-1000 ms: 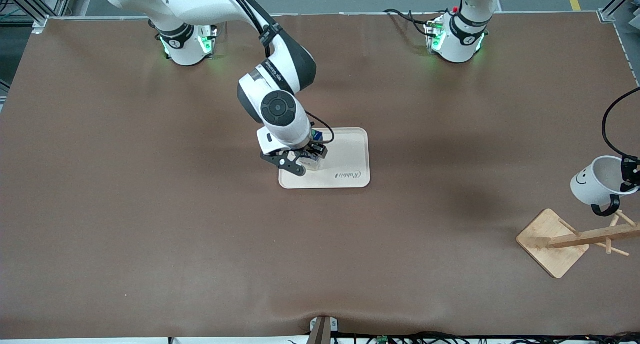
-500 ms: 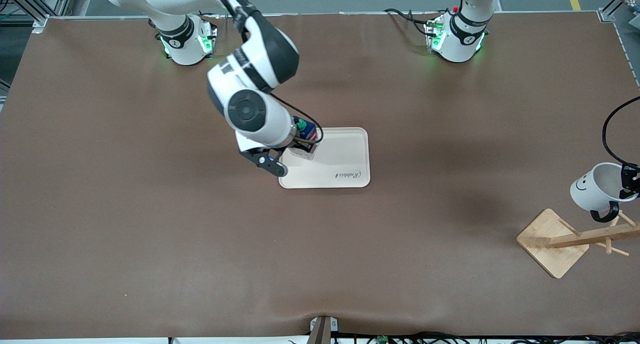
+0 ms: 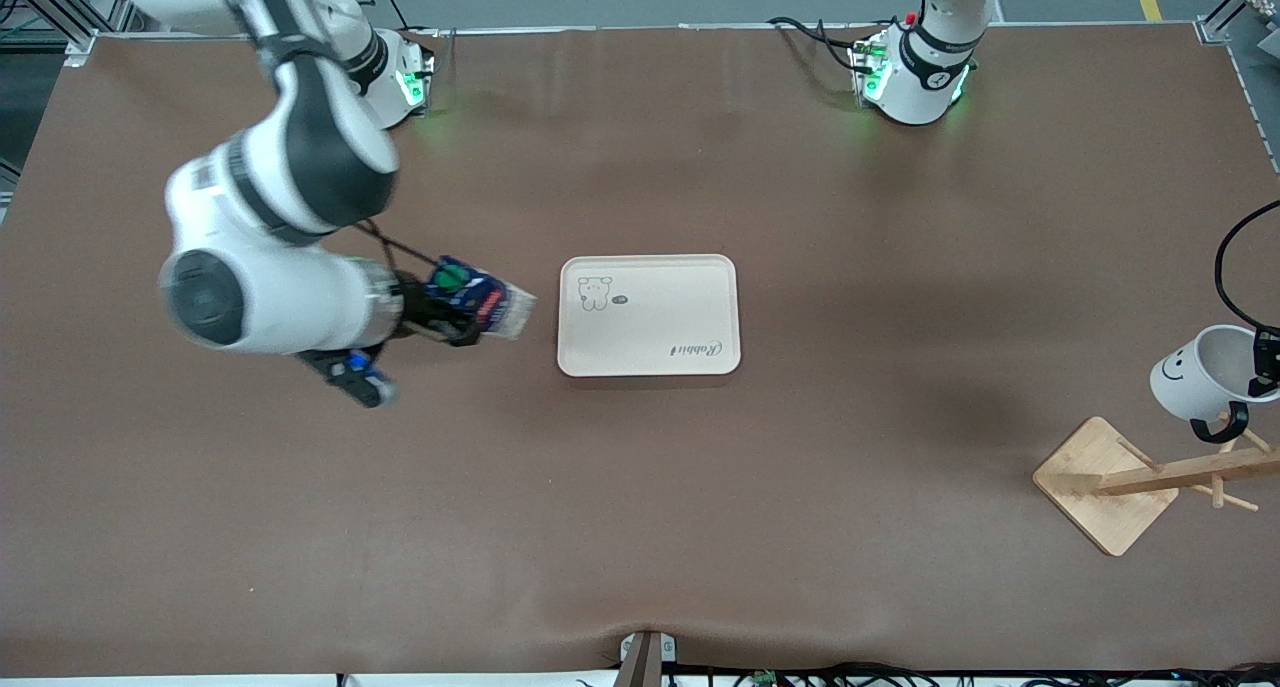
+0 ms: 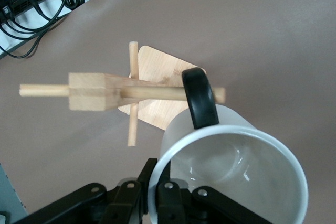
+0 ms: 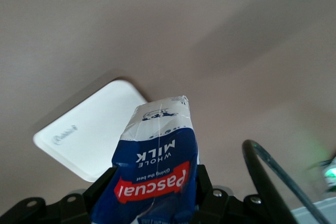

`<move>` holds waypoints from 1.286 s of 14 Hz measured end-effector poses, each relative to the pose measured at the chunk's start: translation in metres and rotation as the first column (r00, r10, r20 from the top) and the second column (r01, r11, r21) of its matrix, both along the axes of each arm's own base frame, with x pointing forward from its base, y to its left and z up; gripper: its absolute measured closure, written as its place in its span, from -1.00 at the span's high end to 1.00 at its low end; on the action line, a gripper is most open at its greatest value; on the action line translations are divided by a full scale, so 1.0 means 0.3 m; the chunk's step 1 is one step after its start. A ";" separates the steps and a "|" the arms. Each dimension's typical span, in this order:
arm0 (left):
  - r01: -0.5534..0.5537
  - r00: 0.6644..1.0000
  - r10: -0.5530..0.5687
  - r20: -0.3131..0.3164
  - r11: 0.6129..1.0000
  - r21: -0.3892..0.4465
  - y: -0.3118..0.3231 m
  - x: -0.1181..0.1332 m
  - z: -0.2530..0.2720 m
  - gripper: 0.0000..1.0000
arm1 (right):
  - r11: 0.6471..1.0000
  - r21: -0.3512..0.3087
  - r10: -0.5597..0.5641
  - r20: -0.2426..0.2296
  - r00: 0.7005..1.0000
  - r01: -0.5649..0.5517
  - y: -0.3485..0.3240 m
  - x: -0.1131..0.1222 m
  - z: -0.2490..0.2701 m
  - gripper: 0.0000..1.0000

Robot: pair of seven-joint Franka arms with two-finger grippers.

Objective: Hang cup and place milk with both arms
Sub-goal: 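Lift the milk carton with the right gripper while the left gripper hangs the mug, then lower the milk carton onto the table while the left gripper releases the mug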

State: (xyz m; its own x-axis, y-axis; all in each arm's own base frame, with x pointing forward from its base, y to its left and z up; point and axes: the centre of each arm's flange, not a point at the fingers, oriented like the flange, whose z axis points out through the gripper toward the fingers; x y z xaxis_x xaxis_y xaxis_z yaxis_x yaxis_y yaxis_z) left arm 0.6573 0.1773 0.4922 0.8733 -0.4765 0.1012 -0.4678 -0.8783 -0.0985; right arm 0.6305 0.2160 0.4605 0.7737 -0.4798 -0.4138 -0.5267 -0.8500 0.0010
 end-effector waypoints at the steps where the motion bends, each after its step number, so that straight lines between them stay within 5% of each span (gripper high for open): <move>1: -0.001 1.000 0.001 -0.001 1.000 -0.001 0.004 0.001 -0.006 -0.87 | 0.999 -0.021 0.029 0.014 0.999 -0.028 -0.101 0.023 0.001 0.30; 4: -0.004 1.000 0.004 -0.005 1.000 -0.012 0.006 0.005 -0.023 -0.38 | 0.974 -0.146 0.180 0.024 0.983 -0.175 -0.335 0.051 -0.020 0.30; 8: -0.074 0.997 0.075 0.008 0.993 -0.087 -0.025 0.014 -0.017 0.42 | 0.948 -0.085 0.309 0.001 0.951 -0.308 -0.589 0.057 -0.111 0.30; 11: -0.150 0.989 0.149 -0.019 0.982 -0.114 -0.088 0.013 -0.001 0.98 | 0.928 -0.040 0.373 0.046 0.927 -0.371 -0.766 0.045 -0.213 0.30; 18: -0.319 0.945 0.307 -0.115 0.941 -0.114 -0.355 -0.079 0.184 1.00 | 0.903 -0.038 0.429 0.102 0.898 -0.427 -0.946 -0.075 -0.371 0.30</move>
State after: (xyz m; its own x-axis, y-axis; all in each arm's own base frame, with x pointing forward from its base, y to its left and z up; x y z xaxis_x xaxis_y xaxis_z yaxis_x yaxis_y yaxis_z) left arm 0.6337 0.0708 0.5473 0.9847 -0.1657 0.0537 -0.1687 -0.9840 0.0572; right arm 0.6078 -0.0677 0.3491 0.9444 -0.0977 -0.3139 -0.1096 -0.9938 -0.0205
